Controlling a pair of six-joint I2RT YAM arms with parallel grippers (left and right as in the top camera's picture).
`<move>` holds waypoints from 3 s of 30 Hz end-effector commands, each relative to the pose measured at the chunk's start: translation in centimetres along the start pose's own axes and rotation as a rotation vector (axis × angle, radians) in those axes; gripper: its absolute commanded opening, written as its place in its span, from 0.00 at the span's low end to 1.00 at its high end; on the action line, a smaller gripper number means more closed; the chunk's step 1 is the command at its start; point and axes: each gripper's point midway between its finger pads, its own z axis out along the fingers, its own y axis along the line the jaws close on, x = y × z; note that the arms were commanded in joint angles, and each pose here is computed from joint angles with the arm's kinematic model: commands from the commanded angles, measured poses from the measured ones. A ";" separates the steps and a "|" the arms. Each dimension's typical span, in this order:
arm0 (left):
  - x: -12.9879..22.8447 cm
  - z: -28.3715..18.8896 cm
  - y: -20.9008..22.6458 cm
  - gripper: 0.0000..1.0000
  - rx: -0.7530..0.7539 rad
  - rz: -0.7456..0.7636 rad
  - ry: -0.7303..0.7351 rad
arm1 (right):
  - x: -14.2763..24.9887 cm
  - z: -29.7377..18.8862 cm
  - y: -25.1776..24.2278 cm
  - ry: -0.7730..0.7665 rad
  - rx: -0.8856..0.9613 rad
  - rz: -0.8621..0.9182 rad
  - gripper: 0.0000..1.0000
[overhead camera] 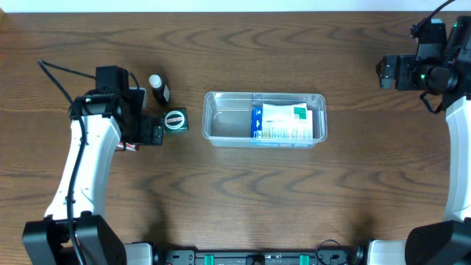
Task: Pack container
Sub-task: 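Reach left gripper to the red Panadol box and grasp it, then carry the red box with left gripper and lower it into container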
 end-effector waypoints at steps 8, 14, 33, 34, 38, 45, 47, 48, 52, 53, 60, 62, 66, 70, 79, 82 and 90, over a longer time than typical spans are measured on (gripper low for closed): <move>-1.6 0.7 5.6 0.98 -0.059 -0.039 -0.072 | -0.4 -0.6 0.0 -0.017 0.001 0.010 0.99; -1.9 2.0 5.0 0.98 0.010 0.056 -0.070 | -0.4 -0.6 0.0 -0.017 0.001 0.010 0.99; -1.1 8.2 4.7 0.98 0.059 0.075 0.056 | -0.4 -0.6 0.0 -0.017 0.001 0.010 0.99; -1.1 8.3 4.7 0.98 0.059 0.075 0.054 | -0.4 -0.6 0.0 -0.017 0.000 0.010 0.99; -1.1 8.7 4.7 0.98 0.062 0.075 0.062 | -0.3 -0.6 0.0 -0.014 0.000 0.010 0.99; -0.5 9.8 4.5 0.98 0.074 0.074 0.097 | -0.3 -0.6 0.0 -0.014 0.000 0.010 0.99; -0.5 9.8 4.5 1.00 0.075 0.073 0.098 | -0.3 -0.6 0.0 -0.014 0.000 0.011 0.99; -0.5 9.8 4.5 0.96 0.075 0.073 0.098 | -0.3 -0.6 0.0 -0.014 0.000 0.011 0.99; -0.5 9.8 4.5 0.81 0.074 0.073 0.096 | -0.3 -0.6 0.0 -0.013 0.000 0.011 0.99; -0.5 9.9 4.6 0.77 0.074 0.073 0.095 | -0.3 -0.6 0.0 -0.013 0.000 0.011 0.99; -0.6 9.9 4.6 0.53 0.071 0.067 0.095 | -0.3 -0.6 0.0 -0.011 0.000 0.011 0.99; -0.6 9.9 4.6 0.53 0.066 0.027 0.096 | -0.3 -0.6 0.0 -0.011 -0.001 0.011 0.99; -0.6 9.7 4.7 0.53 0.062 -0.033 0.095 | -0.3 -0.6 0.0 -0.011 0.000 0.011 0.99; -0.7 9.2 4.7 0.53 0.059 -0.051 0.085 | -0.3 -0.6 0.0 -0.011 0.000 0.011 0.99; -3.0 4.1 4.3 0.54 0.035 -0.065 -0.064 | -0.3 -0.6 0.0 -0.011 0.000 0.011 0.99; -4.3 1.0 3.2 0.53 0.024 -0.015 -0.159 | -0.3 -0.6 0.0 -0.011 0.000 0.011 0.99; -6.4 -7.8 -5.2 0.52 0.094 0.346 -0.441 | -0.3 -0.6 0.0 -0.011 0.000 0.011 0.99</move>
